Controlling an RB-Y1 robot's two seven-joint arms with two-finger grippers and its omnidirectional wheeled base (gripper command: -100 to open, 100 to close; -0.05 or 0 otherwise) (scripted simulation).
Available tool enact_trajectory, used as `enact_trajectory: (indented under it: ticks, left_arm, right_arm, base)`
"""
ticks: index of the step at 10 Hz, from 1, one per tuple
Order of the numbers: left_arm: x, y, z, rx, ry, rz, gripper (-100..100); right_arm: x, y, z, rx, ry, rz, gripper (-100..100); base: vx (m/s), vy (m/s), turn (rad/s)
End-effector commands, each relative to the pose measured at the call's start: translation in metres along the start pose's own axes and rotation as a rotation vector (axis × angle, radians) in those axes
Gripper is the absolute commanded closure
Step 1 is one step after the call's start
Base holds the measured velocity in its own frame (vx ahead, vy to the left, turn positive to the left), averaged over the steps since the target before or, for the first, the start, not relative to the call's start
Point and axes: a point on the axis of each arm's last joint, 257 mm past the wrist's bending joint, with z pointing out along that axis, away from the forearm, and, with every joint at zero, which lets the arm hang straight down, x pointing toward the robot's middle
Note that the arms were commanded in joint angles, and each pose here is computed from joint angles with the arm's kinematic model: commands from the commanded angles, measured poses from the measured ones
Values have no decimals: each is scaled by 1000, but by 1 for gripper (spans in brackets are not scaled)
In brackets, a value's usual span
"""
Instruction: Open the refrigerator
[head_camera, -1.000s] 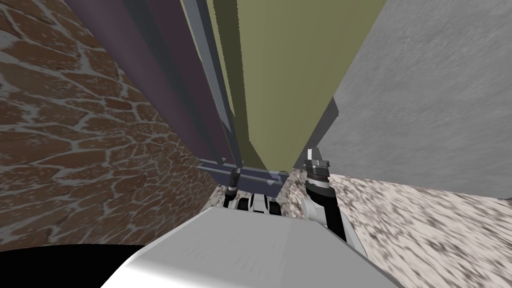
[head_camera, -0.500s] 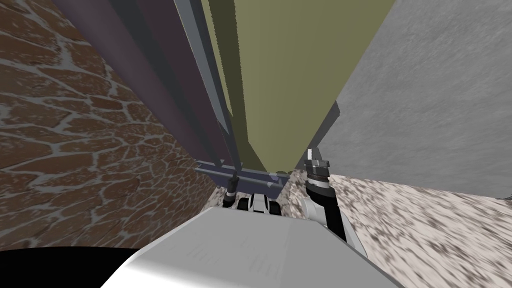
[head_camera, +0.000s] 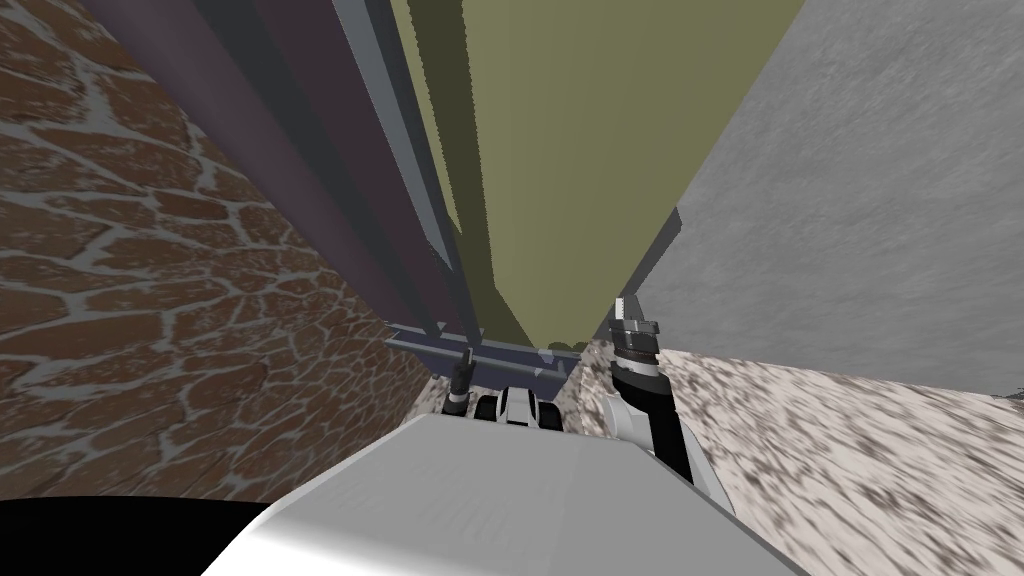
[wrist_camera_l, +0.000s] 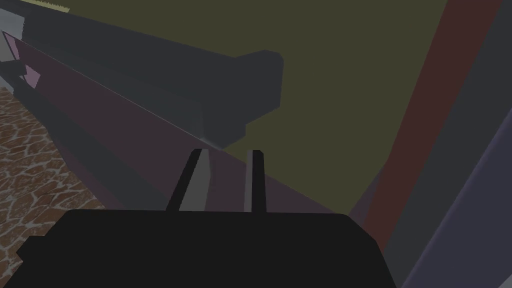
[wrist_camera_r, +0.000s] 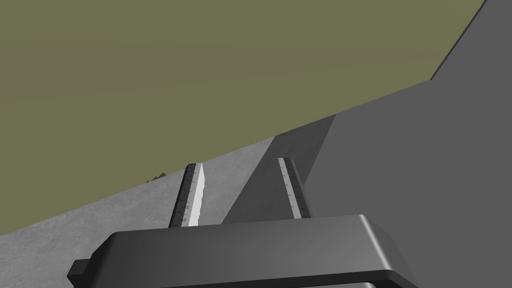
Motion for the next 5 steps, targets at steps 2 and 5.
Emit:
enact_trajectory:
  ticks: [2, 5]
  left_arm:
    - [-12, 27, -5, -111, 12, 19, -100]
    - [-20, 39, -9, -166, 17, 27, -100]
  right_arm:
    - [0, 0, 0, 0, 0, 0, 0]
    - [0, 0, 0, 0, 0, 0, 0]
  base:
    - [0, 0, 0]
    - [0, 0, 0]
